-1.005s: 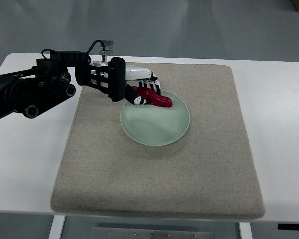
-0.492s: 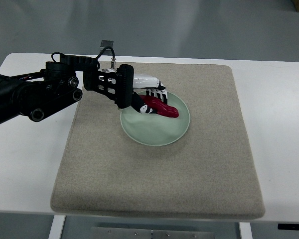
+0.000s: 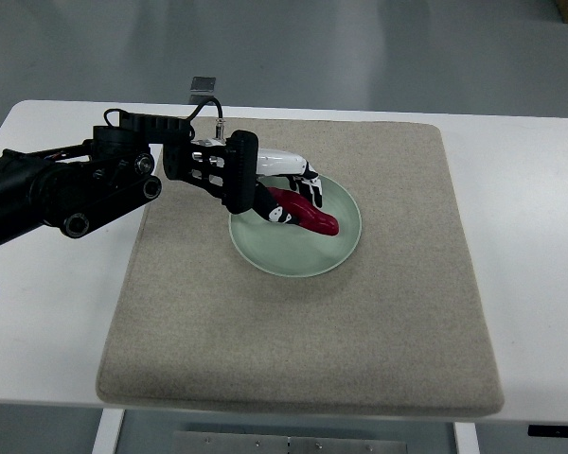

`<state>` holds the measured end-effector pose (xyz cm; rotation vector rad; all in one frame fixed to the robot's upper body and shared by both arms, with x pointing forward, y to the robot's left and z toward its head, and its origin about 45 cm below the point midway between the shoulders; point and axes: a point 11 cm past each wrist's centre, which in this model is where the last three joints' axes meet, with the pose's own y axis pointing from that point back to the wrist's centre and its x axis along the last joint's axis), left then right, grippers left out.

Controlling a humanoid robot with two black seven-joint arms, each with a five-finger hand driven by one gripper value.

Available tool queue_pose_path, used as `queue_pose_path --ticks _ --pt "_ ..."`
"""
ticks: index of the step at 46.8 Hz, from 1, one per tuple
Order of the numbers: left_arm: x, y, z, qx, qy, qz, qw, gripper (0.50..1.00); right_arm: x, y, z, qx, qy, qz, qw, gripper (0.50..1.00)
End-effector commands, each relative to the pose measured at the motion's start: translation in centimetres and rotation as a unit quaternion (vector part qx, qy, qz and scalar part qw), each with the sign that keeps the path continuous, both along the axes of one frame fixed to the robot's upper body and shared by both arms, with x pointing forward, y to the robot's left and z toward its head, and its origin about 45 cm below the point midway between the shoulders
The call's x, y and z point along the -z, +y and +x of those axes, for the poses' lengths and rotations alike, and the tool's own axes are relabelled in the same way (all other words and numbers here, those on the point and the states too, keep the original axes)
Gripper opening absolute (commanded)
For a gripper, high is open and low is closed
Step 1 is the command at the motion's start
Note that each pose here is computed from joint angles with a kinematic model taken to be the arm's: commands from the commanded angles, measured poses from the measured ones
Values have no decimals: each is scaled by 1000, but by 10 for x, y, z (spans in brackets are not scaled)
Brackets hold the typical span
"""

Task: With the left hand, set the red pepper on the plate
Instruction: 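Lower the pepper onto the plate and open the left hand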

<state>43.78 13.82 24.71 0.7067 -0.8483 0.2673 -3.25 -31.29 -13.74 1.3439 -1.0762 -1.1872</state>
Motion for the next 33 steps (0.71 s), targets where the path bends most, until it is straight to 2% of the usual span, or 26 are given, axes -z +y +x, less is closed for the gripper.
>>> queue_pose_path --ticks 1,3,20,33 --pt "1 0 0 -1 1 0 1000 803 0 0 0 0 0 0 1000 928" --pt "1 0 0 -1 1 0 1000 816 0 0 0 0 0 1 1000 928" --pt "-4 4 6 -12 -9 -6 1000 819 0 0 0 0 0 0 1000 928" --pt "-7 53 40 -105 -47 -1 993 819 0 0 0 0 0 0 1000 928"
